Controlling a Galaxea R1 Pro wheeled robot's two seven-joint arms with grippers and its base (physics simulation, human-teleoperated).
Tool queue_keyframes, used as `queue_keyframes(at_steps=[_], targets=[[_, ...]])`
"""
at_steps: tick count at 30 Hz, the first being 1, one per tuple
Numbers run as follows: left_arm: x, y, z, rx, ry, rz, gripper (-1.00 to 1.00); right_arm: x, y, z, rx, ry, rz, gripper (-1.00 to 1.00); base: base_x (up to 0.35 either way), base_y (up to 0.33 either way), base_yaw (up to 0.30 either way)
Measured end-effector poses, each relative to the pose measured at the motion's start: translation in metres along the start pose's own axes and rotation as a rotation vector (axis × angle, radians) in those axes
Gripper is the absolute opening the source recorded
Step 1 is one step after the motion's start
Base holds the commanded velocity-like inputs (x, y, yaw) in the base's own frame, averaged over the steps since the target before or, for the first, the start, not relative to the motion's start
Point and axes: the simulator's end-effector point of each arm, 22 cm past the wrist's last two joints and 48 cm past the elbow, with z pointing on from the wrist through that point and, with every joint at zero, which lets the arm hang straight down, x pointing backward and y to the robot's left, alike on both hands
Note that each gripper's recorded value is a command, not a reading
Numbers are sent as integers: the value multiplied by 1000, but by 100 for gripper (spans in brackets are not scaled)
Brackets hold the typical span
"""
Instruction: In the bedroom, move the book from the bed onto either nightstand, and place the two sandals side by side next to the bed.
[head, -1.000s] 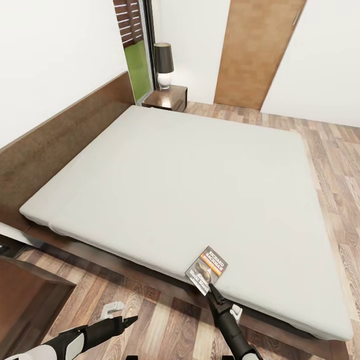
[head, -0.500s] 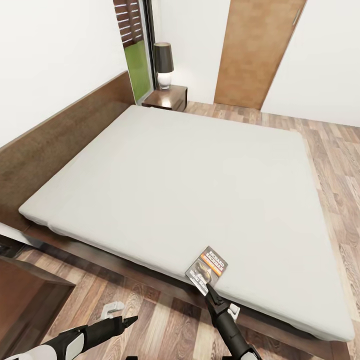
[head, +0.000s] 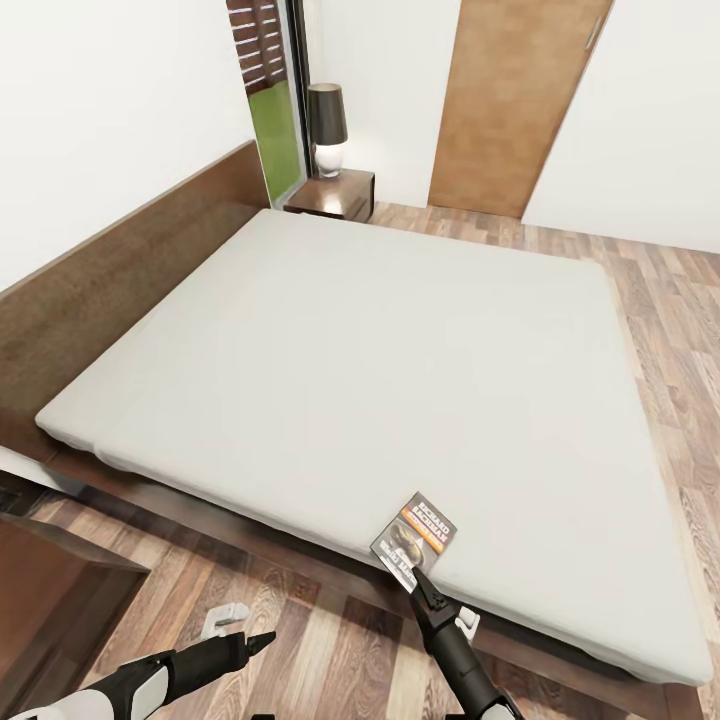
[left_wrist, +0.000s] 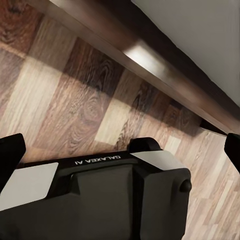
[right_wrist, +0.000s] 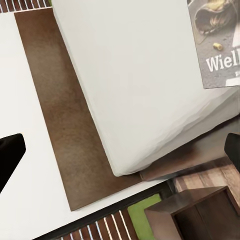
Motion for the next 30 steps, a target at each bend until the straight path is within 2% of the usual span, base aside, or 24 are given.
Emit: queue_keyframes(at_steps=[17,23,30], targets=[[0,-1,0,3,0,1,100,0,0,0,0,0,0,100,-15,-9,0],[3,-12,7,20,5,0,100,0,0,0,0,0,0,100,-93,-49,0],[4,-14,8,21,6,0,100,0,0,0,1,0,0,100,-11,-5,0]])
